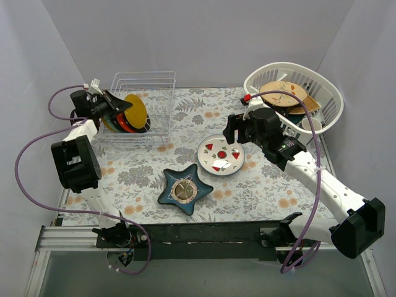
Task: Load the plates into the dish rack
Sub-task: Insert the plate into the dish rack.
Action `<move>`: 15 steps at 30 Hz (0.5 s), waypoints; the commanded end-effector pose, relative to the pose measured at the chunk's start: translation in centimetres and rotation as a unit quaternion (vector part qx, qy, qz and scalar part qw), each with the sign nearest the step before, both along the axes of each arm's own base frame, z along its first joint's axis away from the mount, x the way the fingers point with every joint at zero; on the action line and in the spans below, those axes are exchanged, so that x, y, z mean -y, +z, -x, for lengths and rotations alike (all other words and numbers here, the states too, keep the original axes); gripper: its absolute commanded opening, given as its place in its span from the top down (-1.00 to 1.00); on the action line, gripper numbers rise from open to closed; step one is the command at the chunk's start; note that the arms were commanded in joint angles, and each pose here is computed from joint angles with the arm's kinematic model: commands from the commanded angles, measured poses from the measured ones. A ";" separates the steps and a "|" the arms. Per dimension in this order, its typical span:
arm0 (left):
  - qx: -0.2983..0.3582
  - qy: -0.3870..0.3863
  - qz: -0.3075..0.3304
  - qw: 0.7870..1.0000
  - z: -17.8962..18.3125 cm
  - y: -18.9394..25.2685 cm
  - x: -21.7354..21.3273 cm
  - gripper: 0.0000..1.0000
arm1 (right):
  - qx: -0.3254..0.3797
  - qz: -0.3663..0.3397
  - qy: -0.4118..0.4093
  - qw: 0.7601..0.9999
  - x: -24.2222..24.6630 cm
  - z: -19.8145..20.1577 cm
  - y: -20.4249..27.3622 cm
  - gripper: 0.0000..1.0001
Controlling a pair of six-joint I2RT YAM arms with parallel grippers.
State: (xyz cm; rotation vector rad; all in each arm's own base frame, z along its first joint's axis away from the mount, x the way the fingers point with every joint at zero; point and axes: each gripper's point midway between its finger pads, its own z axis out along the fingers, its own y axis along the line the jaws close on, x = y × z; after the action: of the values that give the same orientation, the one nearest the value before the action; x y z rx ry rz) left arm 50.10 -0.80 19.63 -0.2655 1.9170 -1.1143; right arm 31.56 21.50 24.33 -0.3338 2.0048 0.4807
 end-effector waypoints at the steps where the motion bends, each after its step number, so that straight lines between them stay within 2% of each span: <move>1: 0.017 0.001 -0.006 1.000 -0.3 0.0 -0.2 1.00 | 0.016 -0.016 -0.008 1.000 0.3 -0.2 0.9 -0.62; 15: -0.027 0.002 0.000 1.000 -1.5 -4.6 1.9 1.00 | 0.018 -0.017 -0.011 1.000 0.6 0.2 1.3 -0.62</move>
State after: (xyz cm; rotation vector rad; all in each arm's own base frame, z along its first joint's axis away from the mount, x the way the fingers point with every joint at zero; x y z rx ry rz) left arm 51.29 -2.11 14.33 -0.3334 1.9862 -1.1313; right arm 31.28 21.32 23.71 -0.3347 2.0190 0.4770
